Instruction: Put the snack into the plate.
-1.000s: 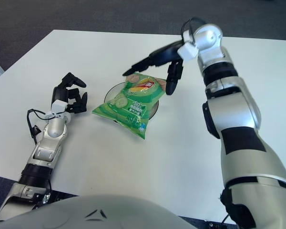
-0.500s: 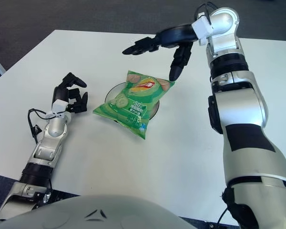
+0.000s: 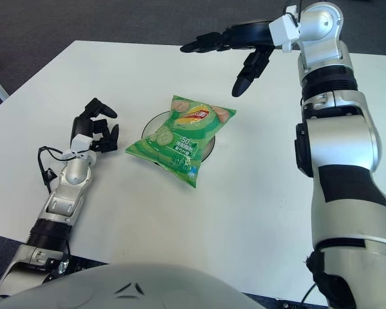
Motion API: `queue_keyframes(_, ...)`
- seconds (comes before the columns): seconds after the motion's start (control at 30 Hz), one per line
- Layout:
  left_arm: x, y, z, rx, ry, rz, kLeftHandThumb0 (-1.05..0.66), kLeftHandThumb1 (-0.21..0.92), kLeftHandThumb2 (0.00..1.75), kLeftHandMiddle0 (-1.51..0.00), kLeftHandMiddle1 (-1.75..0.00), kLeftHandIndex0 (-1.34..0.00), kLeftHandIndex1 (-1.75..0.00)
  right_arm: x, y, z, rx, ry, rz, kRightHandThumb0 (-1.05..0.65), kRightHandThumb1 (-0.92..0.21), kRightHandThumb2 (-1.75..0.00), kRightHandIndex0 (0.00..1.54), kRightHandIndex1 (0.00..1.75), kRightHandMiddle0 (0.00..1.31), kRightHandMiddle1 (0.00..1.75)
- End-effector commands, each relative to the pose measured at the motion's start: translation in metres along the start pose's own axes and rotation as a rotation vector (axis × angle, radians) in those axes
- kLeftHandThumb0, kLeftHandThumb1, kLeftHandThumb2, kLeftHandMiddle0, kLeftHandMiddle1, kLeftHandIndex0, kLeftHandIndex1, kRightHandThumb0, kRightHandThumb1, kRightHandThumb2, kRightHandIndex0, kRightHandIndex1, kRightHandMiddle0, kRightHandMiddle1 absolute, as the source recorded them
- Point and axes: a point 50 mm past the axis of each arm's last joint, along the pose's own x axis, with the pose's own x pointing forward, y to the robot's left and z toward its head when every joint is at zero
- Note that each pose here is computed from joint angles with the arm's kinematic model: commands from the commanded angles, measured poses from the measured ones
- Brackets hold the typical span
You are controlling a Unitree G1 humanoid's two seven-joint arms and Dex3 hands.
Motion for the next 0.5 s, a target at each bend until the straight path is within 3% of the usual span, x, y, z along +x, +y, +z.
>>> queue_keyframes(0.0, -0.036, -0.018, -0.037, -0.017, 0.197, -0.031, -0.45, 0.40, 1.21, -1.22, -1.75, -0.54, -1.75, 0.005, 0.006, -0.007, -0.055, 0.075, -0.109, -0.97, -0.86, -0.14, 0.00, 0.00, 0.00, 0.00)
queue_keyframes(0.17, -0.036, -0.017, -0.037, -0.012, 0.194, -0.031, -0.45, 0.40, 1.21, -1.22, -1.75, -0.54, -1.75, -0.002, 0.017, -0.033, 0.010, 0.260, -0.251, -0.96, -0.88, -0.22, 0.02, 0.01, 0.03, 0.02)
queue_keyframes(0.23, -0.036, -0.017, -0.038, -0.009, 0.195, -0.032, -0.45, 0.41, 1.20, -1.22, -1.75, -0.54, -1.75, -0.003, 0.019, -0.040, 0.060, 0.312, -0.318, -0.96, -0.87, -0.23, 0.04, 0.01, 0.01, 0.13)
queue_keyframes(0.47, -0.036, -0.014, -0.039, -0.004, 0.194, -0.035, -0.45, 0.41, 1.20, -1.22, -1.75, -0.54, -1.75, -0.002, 0.022, -0.049, 0.175, 0.350, -0.490, -0.89, -0.87, -0.25, 0.09, 0.03, 0.00, 0.27)
